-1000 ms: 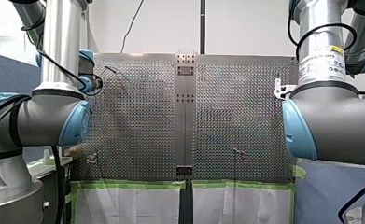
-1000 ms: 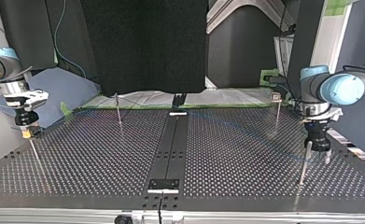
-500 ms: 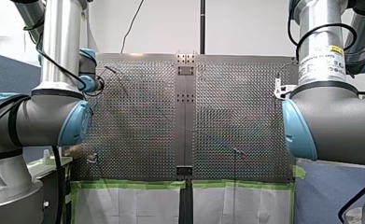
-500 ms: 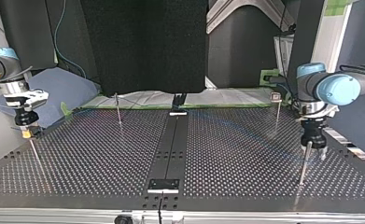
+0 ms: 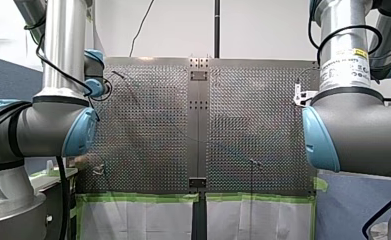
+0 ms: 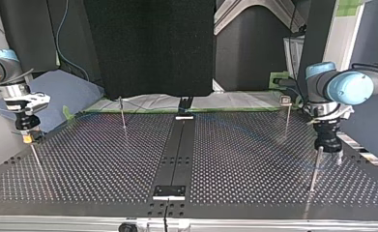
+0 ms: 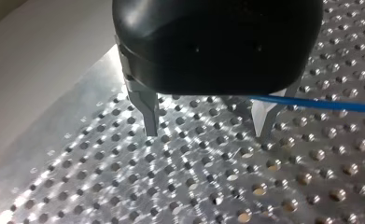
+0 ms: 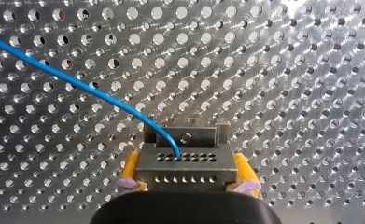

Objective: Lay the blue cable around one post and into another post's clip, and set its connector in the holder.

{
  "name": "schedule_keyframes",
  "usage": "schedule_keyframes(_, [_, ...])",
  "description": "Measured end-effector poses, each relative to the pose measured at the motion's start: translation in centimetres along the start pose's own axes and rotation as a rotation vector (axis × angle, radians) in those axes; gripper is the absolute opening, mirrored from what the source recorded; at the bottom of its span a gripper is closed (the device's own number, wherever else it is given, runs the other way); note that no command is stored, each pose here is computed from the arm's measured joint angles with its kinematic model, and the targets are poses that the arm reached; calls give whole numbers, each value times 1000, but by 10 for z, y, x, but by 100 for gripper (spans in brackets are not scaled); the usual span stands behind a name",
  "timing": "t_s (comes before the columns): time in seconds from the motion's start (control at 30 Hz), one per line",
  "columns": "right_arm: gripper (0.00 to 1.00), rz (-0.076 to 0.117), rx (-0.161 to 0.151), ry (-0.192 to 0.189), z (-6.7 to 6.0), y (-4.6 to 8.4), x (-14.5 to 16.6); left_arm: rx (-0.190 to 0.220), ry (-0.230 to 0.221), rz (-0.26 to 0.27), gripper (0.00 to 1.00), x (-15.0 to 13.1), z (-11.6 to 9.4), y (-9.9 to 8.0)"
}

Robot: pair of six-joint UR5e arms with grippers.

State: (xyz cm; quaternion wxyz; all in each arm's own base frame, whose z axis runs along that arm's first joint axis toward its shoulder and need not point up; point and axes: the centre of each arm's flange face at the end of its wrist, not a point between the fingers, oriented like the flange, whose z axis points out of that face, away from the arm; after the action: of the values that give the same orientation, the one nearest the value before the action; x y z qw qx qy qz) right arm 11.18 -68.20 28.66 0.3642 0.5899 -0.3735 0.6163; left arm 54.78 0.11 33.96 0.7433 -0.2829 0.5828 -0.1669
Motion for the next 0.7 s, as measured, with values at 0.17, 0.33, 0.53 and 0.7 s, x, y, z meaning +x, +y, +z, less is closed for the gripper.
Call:
schedule_keyframes(0.17, [0,0,0,0,0,0,0,-17,-15,0,100,-3,0,2])
schedule_keyframes(0.33, [0,0,0,0,0,0,0,-35,-40,0,100,-9,-2,1])
schedule_keyframes(0.53, [0,0,0,0,0,0,0,-25,-65,-6,100,-21,-9,-8])
schedule_keyframes(0.7, [0,0,0,0,0,0,0,-7,-56,-27,100,-23,-13,-15])
